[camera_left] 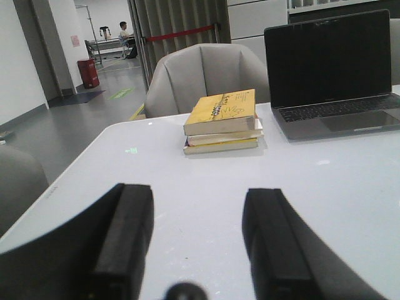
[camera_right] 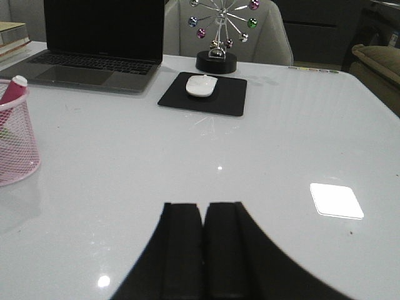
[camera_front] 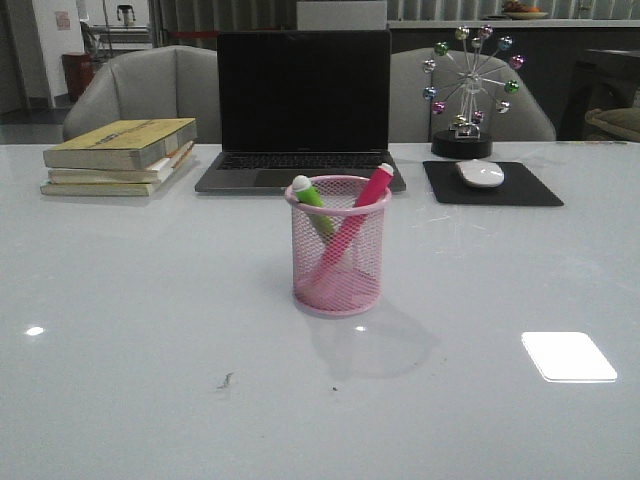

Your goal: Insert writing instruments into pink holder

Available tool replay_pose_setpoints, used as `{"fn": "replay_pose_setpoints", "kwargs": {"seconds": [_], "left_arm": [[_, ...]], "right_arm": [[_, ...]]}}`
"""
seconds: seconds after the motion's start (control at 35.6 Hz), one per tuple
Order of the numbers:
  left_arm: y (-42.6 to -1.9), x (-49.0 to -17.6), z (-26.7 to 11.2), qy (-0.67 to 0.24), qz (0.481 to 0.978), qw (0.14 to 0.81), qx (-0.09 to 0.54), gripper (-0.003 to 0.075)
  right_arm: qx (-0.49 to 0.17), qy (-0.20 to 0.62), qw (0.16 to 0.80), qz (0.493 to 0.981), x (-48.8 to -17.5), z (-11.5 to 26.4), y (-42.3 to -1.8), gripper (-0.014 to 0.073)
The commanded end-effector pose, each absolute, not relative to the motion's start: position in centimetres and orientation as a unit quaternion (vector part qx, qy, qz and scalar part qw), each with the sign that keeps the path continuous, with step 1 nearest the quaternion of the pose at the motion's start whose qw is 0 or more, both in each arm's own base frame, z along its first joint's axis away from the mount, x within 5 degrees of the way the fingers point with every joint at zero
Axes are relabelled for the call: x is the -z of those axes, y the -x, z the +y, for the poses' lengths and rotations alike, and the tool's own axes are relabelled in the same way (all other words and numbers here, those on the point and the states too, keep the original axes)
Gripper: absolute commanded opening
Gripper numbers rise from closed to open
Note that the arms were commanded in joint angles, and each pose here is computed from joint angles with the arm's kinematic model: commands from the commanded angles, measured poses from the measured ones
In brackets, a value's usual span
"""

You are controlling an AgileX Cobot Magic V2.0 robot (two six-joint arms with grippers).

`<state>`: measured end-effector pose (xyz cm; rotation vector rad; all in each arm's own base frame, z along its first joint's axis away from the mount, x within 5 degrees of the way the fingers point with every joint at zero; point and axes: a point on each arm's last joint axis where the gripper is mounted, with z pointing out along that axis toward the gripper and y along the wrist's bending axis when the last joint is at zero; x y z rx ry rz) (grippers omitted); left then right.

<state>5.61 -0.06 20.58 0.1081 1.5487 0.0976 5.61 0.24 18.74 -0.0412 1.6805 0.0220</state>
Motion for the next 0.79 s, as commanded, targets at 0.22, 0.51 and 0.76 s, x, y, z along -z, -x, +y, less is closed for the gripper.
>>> {"fn": "replay_pose_setpoints", "kwargs": {"seconds": [0.22,0.51,0.76], "left_arm": [[-5.44,-20.16,-0.13,-0.041,0.708,0.704,-0.03,0.0269],[-5.44,-20.16,-0.13,-0.04,0.708,0.704,-0.029,0.009],[-5.43,-20.73,-0.07,-0.028,0.687,0.726,-0.024,0.0092]], "right_arm": [[-0.008,0.018,0.704,0.71,-19.57,0.21,-5.55,0.005],[-0.008,0.018,0.704,0.71,-19.57,0.21,-5.55,0.005],[-0.008,0.018,0.704,0.71,-19.57,0.21,-5.55,0.005]]}}
